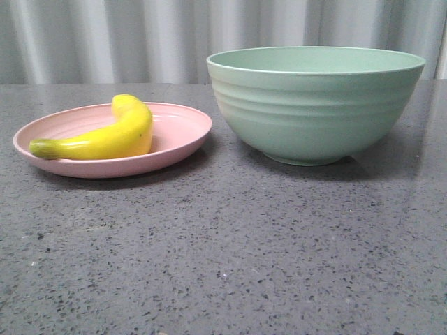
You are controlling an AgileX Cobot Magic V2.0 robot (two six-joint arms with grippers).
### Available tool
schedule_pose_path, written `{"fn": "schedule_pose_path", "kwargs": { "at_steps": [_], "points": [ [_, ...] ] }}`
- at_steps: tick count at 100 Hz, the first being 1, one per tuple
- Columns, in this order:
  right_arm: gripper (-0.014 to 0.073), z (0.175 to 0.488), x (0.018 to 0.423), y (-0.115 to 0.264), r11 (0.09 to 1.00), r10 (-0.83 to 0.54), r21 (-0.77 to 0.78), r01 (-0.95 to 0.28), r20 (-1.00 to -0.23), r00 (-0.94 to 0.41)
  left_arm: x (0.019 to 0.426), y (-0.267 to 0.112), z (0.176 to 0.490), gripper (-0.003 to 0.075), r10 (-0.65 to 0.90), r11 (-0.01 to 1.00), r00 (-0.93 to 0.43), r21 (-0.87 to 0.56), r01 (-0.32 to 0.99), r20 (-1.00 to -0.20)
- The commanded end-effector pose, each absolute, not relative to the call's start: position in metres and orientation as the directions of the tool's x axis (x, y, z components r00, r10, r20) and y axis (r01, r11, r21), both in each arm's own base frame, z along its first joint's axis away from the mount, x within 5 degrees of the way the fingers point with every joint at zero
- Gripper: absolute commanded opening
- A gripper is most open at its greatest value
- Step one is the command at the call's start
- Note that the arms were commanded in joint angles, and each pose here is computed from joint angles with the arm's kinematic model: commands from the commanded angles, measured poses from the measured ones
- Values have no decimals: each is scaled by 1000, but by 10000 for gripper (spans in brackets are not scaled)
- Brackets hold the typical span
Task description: Transfer banana from pink plate to green bowl
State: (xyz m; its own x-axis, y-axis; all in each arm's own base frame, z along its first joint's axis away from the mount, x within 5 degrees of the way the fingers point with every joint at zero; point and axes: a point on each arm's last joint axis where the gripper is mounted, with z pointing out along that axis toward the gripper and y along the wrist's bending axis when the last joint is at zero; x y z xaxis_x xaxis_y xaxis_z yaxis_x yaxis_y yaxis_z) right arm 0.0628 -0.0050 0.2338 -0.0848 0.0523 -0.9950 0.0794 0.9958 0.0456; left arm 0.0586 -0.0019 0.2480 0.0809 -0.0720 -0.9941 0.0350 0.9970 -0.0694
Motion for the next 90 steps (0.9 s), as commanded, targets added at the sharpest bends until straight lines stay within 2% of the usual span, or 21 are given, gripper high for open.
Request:
{"fn": "schedule_pose_path", "kwargs": {
  "at_steps": [1,26,42,49,61,67,72,90],
  "points": [
    [-57,260,68,-5,994,74,69,81,-995,-62,63,-1,279,-21,-71,997,165,-67,33,-984],
    [-48,286,87,-5,986,161,140,93,-947,-278,87,-2,307,-20,-68,997,135,-65,27,-988],
    [-48,293,92,-5,986,159,141,91,-957,-245,99,-1,308,-5,-70,998,135,-67,21,-988],
    [-48,293,92,-5,986,159,141,91,-956,-247,103,-1,306,76,-77,997,116,-76,19,-990],
    [-48,292,92,-5,986,160,141,92,-954,-253,107,-1,304,342,-77,997,106,-75,17,-991],
    [-48,291,92,-5,986,159,141,91,-956,-247,107,-1,306,424,-77,997,125,-75,16,-989],
    [-48,290,92,-5,986,159,141,91,-957,-244,109,-1,306,449,-77,997,137,-75,15,-988],
    [-48,291,93,-5,986,158,141,90,-960,-230,113,-2,310,447,-82,997,134,-79,24,-988]
  ]
}}
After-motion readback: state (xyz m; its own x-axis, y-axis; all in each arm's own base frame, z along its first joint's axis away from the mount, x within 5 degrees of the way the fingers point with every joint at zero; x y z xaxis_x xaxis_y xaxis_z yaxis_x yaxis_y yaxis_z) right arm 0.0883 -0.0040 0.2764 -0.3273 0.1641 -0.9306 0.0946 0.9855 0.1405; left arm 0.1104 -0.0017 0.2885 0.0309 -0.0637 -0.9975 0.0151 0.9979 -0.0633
